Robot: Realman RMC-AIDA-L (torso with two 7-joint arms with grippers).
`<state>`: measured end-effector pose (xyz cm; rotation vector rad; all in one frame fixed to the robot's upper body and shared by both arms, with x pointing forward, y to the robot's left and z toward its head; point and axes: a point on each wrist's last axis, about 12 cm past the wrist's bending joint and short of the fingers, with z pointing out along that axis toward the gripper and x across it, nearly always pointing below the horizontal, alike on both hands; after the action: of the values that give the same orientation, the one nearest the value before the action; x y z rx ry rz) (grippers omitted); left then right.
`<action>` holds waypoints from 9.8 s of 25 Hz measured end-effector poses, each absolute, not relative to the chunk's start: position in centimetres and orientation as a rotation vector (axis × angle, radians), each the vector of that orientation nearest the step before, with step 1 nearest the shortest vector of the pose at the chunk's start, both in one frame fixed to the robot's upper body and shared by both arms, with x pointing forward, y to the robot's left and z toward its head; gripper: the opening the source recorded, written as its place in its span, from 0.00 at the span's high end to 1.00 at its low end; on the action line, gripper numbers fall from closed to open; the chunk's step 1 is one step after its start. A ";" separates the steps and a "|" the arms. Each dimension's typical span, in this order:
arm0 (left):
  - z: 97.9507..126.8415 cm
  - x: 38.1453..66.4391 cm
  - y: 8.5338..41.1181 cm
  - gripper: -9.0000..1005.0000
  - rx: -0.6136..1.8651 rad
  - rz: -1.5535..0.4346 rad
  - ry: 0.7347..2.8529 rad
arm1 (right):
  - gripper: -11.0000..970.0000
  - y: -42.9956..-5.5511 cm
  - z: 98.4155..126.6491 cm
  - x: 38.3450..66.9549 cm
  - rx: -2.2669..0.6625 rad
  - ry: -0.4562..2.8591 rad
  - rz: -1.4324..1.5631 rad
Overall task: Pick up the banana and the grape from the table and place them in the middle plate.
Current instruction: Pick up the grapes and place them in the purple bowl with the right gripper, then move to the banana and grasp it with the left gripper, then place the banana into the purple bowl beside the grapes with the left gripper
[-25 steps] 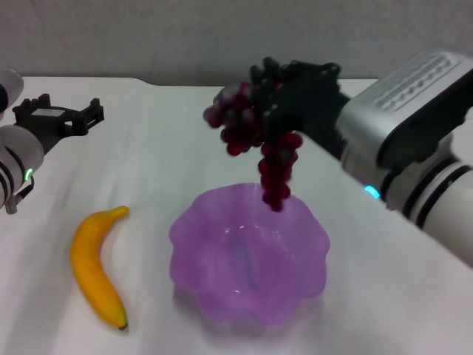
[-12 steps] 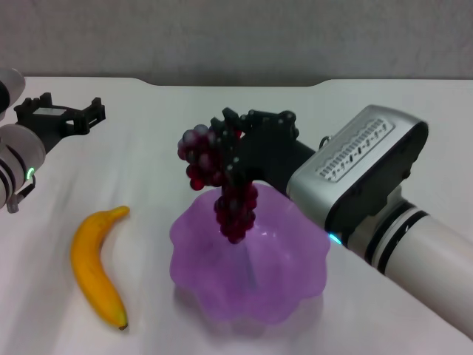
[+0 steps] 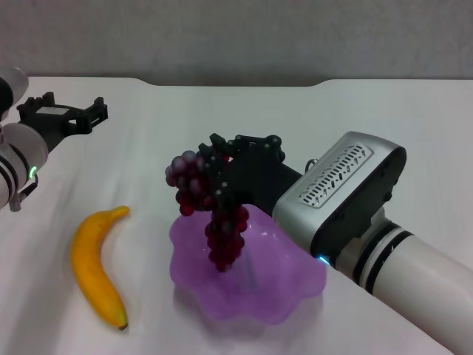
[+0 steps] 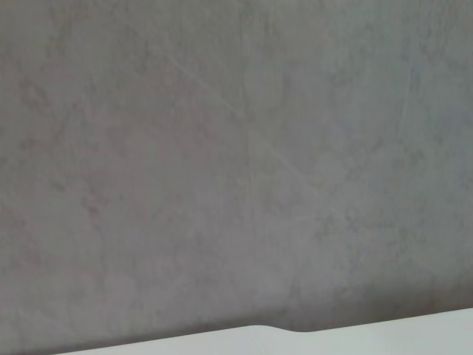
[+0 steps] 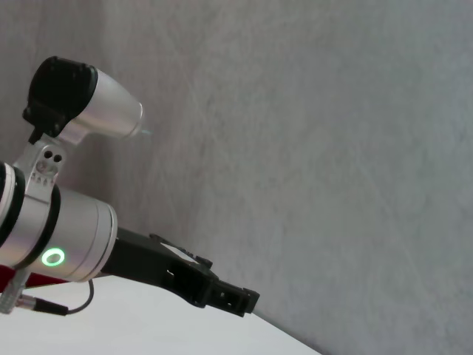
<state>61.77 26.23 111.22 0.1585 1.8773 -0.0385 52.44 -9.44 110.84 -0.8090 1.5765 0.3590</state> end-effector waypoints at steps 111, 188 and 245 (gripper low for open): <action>110.0 56.0 23.2 0.11 0.337 0.145 2.524 | 0.09 -38.5 106.3 54.6 0.314 1.372 -0.060; 118.9 50.2 12.1 0.50 0.920 -0.078 2.072 | 0.09 -38.3 105.8 54.4 0.319 1.386 -0.052; 113.8 55.9 8.7 0.19 0.909 -0.010 2.072 | 0.09 -37.9 105.8 54.9 0.308 1.396 -0.037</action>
<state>55.86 8.66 113.83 0.9085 2.0723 -0.0099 54.89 -37.86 105.76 0.3079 1.3958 -0.0372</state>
